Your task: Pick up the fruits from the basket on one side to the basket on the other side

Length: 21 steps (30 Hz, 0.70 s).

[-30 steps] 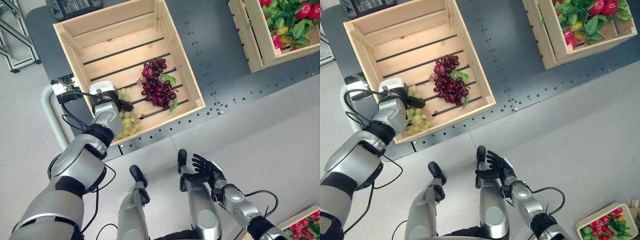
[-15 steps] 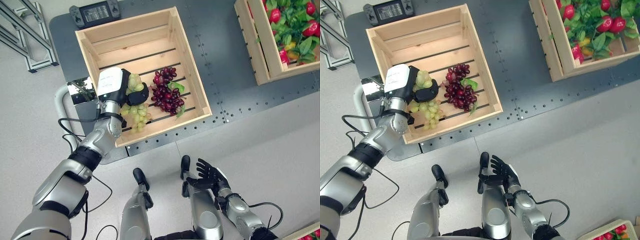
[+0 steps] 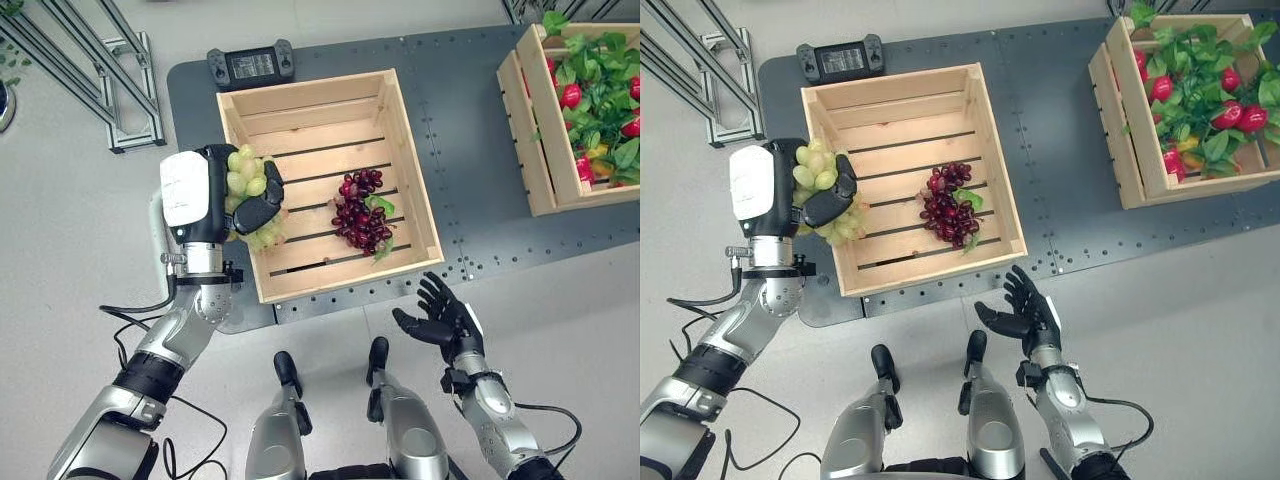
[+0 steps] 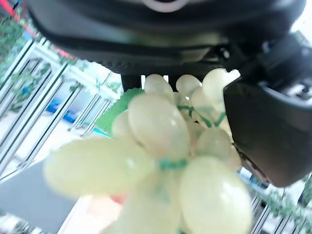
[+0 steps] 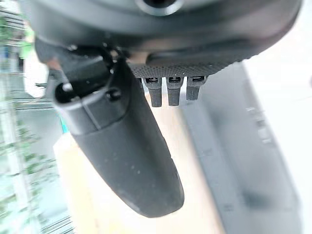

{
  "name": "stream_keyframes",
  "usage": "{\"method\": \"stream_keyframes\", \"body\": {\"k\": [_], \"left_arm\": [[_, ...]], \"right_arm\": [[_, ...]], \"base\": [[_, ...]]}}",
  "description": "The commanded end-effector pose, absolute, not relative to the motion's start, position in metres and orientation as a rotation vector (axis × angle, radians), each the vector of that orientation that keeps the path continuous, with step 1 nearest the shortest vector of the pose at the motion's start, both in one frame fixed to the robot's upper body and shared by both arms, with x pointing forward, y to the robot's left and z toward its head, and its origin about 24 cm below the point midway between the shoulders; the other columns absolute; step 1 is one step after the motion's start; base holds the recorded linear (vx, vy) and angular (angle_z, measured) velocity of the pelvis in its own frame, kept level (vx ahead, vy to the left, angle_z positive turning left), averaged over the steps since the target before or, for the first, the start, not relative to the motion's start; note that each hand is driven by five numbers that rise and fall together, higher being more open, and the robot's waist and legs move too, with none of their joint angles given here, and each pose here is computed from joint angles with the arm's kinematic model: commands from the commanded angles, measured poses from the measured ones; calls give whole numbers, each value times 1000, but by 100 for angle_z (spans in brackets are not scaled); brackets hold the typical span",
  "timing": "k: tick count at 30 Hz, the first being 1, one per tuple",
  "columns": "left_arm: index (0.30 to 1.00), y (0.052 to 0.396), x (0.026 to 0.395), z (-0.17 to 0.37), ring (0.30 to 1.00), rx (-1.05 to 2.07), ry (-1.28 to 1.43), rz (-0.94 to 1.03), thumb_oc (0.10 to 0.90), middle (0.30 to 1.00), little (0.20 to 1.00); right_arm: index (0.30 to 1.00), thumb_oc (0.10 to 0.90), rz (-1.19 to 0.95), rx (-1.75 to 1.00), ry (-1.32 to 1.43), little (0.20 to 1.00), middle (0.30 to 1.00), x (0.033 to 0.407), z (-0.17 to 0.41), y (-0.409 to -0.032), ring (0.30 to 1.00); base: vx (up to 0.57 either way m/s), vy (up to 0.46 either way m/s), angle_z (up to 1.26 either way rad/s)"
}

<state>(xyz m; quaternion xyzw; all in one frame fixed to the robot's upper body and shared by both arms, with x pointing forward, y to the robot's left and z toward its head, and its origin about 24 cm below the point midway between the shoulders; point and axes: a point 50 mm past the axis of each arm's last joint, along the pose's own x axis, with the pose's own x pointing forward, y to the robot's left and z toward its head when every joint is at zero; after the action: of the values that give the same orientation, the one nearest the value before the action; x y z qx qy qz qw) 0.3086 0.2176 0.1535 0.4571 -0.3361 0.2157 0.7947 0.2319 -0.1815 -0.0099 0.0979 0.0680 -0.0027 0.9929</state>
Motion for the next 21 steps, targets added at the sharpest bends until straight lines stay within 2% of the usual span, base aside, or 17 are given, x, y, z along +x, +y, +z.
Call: {"method": "stream_keyframes", "body": {"k": [1,11,21], "left_arm": [[300,200,298,190,300,882,-1029,512,400,300,300],[300,198,284,183,300,874,-1025,473,400,300,300],[300,179,293,185,300,828,-1005,379,400,300,300]], "right_arm": [[900,800,-11,140,-69,900,900,233,28,-193,900],[900,800,187,33,-355,900,900,247,115,-202,900],[900,800,402,7,-610,900,900,250,179,-179,900]], "base": [[69,8,-2],[52,-6,-4],[42,-35,-3]]}}
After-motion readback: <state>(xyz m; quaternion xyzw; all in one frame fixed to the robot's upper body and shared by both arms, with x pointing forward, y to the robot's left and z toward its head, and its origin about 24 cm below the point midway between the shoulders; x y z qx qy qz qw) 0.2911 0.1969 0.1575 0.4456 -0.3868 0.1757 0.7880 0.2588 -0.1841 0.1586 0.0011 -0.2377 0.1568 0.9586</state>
